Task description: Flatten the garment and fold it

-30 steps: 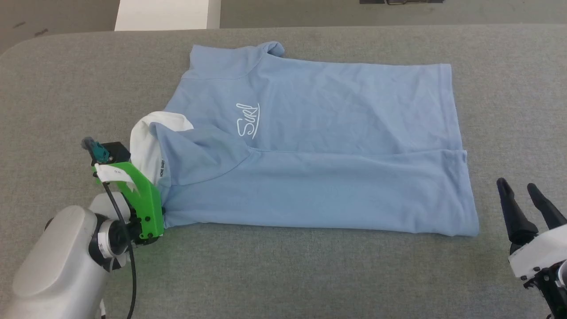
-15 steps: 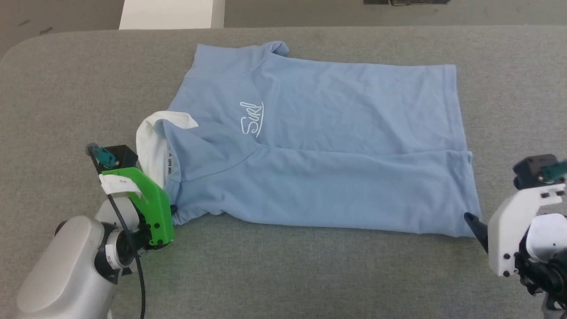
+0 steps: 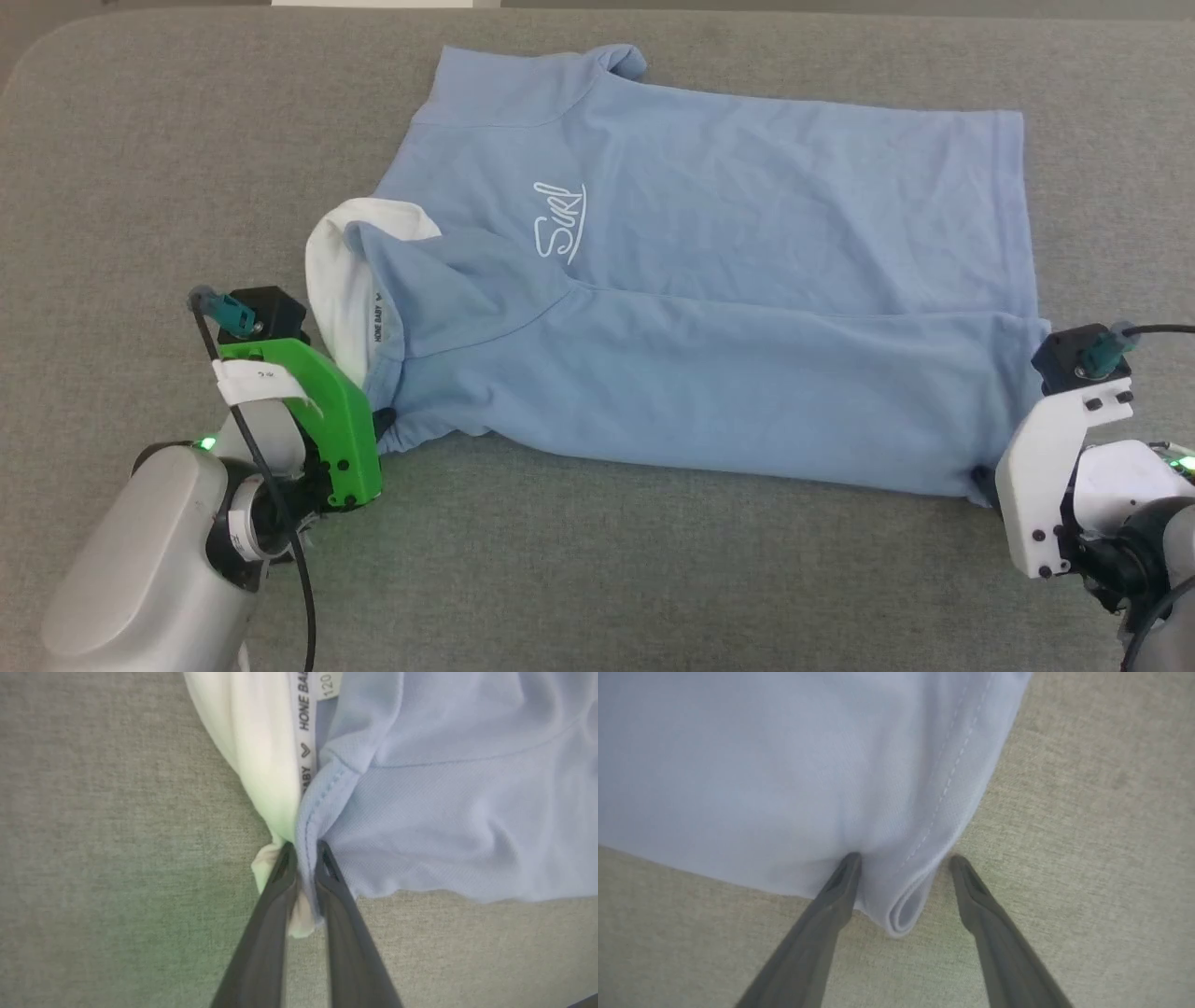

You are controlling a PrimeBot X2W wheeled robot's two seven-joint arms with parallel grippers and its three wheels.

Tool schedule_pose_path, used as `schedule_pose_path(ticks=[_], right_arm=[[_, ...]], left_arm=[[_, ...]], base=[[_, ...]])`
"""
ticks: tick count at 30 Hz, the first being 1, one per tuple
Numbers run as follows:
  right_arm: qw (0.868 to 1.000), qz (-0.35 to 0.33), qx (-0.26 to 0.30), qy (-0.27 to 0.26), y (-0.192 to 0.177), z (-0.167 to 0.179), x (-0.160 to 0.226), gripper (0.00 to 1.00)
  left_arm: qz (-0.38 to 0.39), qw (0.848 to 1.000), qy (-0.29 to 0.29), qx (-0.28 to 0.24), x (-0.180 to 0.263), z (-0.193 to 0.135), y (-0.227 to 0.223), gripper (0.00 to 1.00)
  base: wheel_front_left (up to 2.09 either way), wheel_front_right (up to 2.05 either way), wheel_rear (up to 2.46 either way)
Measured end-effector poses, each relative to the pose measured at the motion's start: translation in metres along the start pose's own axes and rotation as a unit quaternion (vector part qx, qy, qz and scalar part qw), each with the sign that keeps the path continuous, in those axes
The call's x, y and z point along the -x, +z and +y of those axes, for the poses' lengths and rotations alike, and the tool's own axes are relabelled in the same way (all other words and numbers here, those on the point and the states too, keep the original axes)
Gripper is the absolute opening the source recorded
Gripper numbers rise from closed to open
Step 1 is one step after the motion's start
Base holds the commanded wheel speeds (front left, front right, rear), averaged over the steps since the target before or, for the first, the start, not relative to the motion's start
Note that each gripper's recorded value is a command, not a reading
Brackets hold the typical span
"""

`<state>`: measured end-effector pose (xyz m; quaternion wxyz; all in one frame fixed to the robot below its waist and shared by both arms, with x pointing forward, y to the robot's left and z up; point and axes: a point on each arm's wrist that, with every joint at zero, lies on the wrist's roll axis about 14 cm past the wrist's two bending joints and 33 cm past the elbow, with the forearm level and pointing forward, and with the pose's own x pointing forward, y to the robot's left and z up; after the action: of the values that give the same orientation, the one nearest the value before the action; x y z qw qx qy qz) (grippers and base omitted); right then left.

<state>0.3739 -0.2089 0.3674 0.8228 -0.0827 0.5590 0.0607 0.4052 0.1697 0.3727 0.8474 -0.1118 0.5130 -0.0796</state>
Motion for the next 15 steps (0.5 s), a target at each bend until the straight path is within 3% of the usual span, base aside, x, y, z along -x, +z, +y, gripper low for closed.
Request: schedule_pose_path(ticks=[2,3,4,5,15], right_arm=[[1.0,0.005,0.008,0.003,0.0,0.001,-0.003,1.0],[1.0,0.008,0.008,0.005,0.0,0.002,-0.004,0.48],[1.0,0.008,0.009,0.006,0.001,0.001,-0.004,0.3],[1.0,0.005,0.009,0.007,0.003,0.001,-0.003,0.0],[0.999,-0.042,-0.025,0.013,0.018,-0.01,0.015,0.0]], left_arm=[[0.0,1.0,-0.004,0.005,-0.001,0.0,-0.001,0.0],[0.0,1.0,-0.005,0.008,-0.001,0.001,-0.001,0.0],[-0.001,1.0,-0.008,0.013,-0.001,0.001,-0.001,0.0],[-0.003,1.0,-0.009,0.014,0.0,0.0,0.0,0.0],[-0.046,0.998,-0.033,0.03,0.013,-0.009,0.011,0.0]], base=[[0.0,0.0,0.0],[0.0,0.0,0.0],[0.0,0.0,0.0],[0.0,0.0,0.0],[0.0,0.0,0.0]])
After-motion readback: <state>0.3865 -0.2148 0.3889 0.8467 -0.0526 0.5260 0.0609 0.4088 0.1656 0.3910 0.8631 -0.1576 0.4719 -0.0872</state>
